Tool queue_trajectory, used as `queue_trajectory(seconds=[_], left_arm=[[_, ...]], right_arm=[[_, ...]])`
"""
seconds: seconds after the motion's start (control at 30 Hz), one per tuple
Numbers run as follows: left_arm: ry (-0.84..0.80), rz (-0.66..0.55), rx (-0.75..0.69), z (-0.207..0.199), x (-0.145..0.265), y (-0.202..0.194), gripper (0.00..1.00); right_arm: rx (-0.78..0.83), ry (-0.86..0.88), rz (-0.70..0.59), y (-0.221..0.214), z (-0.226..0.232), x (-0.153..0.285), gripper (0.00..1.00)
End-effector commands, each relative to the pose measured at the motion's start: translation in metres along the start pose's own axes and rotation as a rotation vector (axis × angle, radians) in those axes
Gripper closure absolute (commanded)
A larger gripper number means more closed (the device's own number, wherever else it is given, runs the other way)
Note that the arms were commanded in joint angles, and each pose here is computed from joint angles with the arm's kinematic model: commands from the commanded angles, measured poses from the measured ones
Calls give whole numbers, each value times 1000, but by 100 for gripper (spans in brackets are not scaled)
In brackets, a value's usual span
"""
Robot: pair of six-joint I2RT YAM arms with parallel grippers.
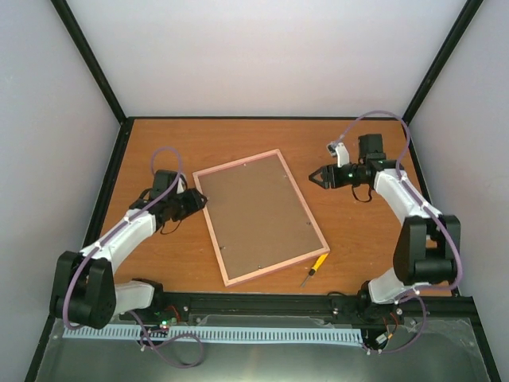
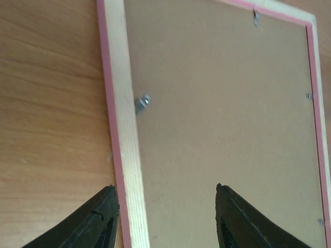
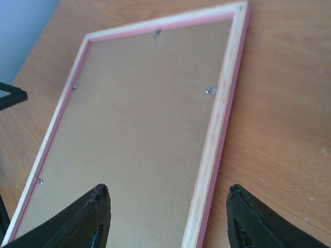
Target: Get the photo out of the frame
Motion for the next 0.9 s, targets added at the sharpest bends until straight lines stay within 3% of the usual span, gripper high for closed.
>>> queue_trajectory(seconds=[0.0,0.2,0.5,0.87], left_arm=[[-61,60,11,-7,6,-14,49],[-34,150,23,-3,-12,-33,56],[2,190,32,5,-31,-41,56],[17,207,24,11,-58,-43,66]], right_arm=[[109,-41,-75,-1,20,24,39],[184,-65,-100,-15,19,25,38],[186,-26,-76,-19,16,19,38],[200,-21,-66,-20,15,17,38]])
Point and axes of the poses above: each gripper's point midway between its finger pads, its own x axis back along the fingers, its own z axis along the line the jaws close on, y = z × x, the point moved 9 cm from there along x, back along the fingers, and after that the axes turned 8 degrees about -x, right-handed, at the moved point
